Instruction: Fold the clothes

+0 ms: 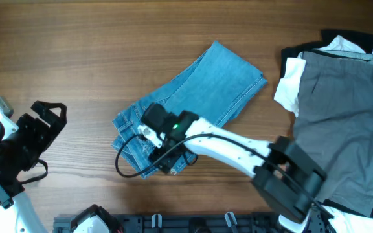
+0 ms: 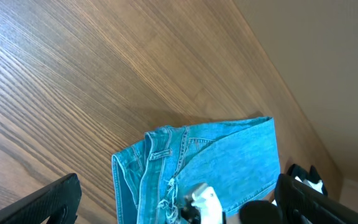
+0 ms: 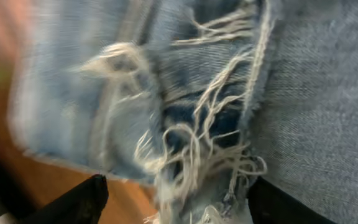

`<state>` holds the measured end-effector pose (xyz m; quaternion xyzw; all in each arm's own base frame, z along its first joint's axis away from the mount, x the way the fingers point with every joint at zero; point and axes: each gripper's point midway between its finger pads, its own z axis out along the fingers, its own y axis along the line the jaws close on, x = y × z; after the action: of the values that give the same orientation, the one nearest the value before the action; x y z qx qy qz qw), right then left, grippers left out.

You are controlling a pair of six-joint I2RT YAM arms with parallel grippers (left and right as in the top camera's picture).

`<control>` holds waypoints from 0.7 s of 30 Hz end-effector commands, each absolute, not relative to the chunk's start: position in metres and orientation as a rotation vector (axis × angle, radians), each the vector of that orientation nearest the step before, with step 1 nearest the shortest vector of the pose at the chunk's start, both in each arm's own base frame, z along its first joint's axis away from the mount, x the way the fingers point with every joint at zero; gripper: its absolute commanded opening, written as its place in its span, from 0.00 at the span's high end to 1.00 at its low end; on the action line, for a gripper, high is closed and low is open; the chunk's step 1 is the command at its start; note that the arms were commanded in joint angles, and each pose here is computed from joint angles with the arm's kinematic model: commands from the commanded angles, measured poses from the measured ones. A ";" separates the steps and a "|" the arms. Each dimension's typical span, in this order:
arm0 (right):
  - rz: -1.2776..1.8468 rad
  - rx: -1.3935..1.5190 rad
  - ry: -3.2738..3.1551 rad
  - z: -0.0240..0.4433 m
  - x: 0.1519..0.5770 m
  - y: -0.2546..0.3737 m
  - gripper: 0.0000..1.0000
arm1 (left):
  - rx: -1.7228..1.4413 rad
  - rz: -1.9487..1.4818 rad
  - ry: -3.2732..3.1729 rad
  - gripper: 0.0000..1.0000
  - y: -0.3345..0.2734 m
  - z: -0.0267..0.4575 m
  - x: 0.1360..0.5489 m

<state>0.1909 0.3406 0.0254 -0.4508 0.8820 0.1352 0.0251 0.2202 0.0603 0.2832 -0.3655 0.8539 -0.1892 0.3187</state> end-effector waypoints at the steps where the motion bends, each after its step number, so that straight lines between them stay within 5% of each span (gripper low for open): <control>1: 0.230 -1.103 2.797 0.021 0.221 0.327 0.29 | -0.924 -0.484 2.247 0.00 0.060 0.287 0.221; 3: 0.228 -1.033 2.806 0.022 0.229 0.325 0.34 | -0.925 -0.484 2.248 0.00 0.060 0.287 0.221; 5: 0.243 -1.006 2.796 0.023 0.236 0.326 0.49 | -0.925 -0.484 2.248 0.00 0.060 0.287 0.221; 10: 0.245 -1.074 2.747 0.024 0.247 0.323 0.45 | -0.925 -0.484 2.248 0.00 0.060 0.287 0.221; 11: 0.246 -1.066 2.748 0.024 0.249 0.322 0.50 | -0.924 -0.484 2.247 0.00 0.060 0.287 0.221; 15: 0.263 -1.061 2.750 0.026 0.250 0.322 0.95 | -0.925 -0.484 2.248 0.00 0.060 0.287 0.221; 21: 0.210 -0.996 2.622 0.070 0.277 0.317 0.96 | -0.925 -0.484 2.248 0.00 0.060 0.287 0.221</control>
<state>0.2416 0.3251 0.0280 -0.3664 0.9214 0.0982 0.0844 0.2203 0.0604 0.2832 -0.3654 0.8539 -0.1891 0.3188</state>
